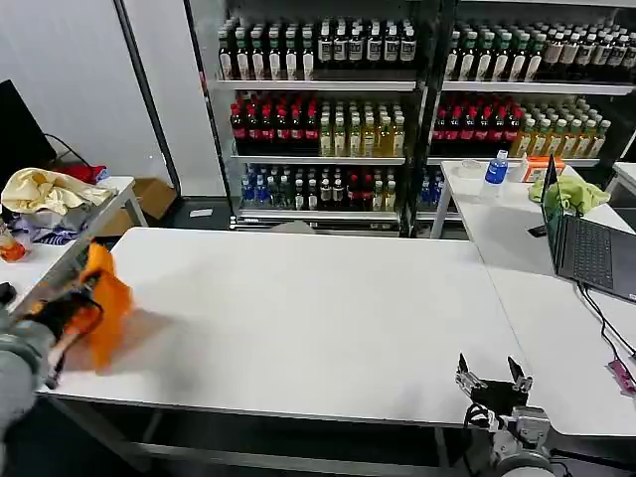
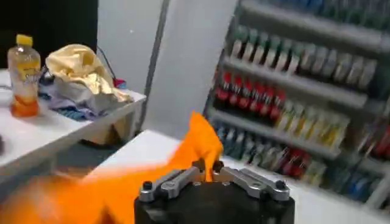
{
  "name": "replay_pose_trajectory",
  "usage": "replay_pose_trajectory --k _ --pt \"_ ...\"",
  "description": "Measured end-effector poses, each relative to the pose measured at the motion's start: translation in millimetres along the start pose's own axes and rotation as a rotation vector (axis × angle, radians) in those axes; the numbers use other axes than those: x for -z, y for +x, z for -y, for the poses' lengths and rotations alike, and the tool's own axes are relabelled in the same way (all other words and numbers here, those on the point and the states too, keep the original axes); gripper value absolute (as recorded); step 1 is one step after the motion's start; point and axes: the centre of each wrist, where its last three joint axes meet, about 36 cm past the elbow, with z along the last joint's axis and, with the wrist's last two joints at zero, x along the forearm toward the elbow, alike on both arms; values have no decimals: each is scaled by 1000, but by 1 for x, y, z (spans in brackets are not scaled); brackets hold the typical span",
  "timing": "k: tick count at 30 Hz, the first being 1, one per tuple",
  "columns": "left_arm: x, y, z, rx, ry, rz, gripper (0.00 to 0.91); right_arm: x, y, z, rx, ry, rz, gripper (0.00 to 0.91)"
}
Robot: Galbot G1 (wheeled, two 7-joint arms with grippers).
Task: Fold and organize the clothes.
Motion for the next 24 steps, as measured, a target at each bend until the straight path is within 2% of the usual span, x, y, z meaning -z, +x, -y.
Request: replay_pose_trajectory --k 6,9,24 --pt "-81 -7 37 24 -273 -29 10 0 0 4 -7 8 5 907" --pt "-105 0 64 -15 -363 -21 10 -1 0 5 -10 8 4 907" --pt "-169 23 179 -200 -526 1 10 0 8 10 -20 3 14 907"
